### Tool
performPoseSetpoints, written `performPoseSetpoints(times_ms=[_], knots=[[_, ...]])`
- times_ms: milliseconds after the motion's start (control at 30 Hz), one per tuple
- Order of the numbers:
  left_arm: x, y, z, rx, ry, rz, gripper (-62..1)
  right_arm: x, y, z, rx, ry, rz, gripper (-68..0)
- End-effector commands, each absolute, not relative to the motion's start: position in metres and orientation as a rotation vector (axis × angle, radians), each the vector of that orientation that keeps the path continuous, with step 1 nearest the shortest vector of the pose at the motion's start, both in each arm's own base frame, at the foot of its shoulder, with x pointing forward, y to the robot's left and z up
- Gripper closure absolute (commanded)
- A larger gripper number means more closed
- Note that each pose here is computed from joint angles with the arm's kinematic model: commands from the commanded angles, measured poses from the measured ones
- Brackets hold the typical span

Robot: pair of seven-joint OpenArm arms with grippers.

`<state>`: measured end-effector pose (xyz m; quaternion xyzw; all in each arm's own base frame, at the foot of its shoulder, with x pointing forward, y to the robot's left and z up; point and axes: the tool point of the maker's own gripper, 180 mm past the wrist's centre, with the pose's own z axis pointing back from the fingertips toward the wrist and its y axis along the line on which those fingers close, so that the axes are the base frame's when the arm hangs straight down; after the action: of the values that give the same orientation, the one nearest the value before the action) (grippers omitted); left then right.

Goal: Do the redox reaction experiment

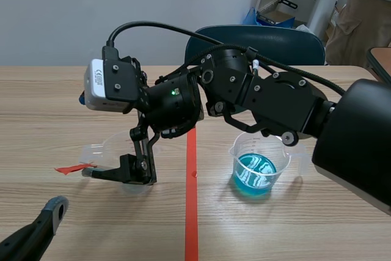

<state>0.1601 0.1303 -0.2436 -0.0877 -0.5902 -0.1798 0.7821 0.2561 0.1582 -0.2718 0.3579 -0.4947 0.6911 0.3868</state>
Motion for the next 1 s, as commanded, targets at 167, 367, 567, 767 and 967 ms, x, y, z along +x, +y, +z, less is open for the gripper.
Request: performPoseSetpoints(times_ms=[167,367,567,767,967], knots=[[0.162,0.125,-0.236,-0.209,-1.302,-0.391,-61.3,0.256,0.164,-0.259,0.939,-1.289,1.758,-67.9],[0.162,0.125,-0.236,-0.209,-1.302,-0.391,-61.3,0.257,0.163,-0.260,0.932,-1.284,1.759,-67.9],[0.162,0.125,-0.236,-0.209,-1.302,-0.391,-61.3,0.257,0.163,-0.261,0.931,-1.284,1.760,-67.9],[0.162,0.125,-0.236,-0.209,-1.302,-0.391,-61.3,0.258,0.161,-0.261,0.935,-1.285,1.753,-67.9],[0.162,0.125,-0.236,-0.209,-1.302,-0.391,-61.3,0.263,0.143,-0.258,0.989,-1.291,1.632,-67.9]])
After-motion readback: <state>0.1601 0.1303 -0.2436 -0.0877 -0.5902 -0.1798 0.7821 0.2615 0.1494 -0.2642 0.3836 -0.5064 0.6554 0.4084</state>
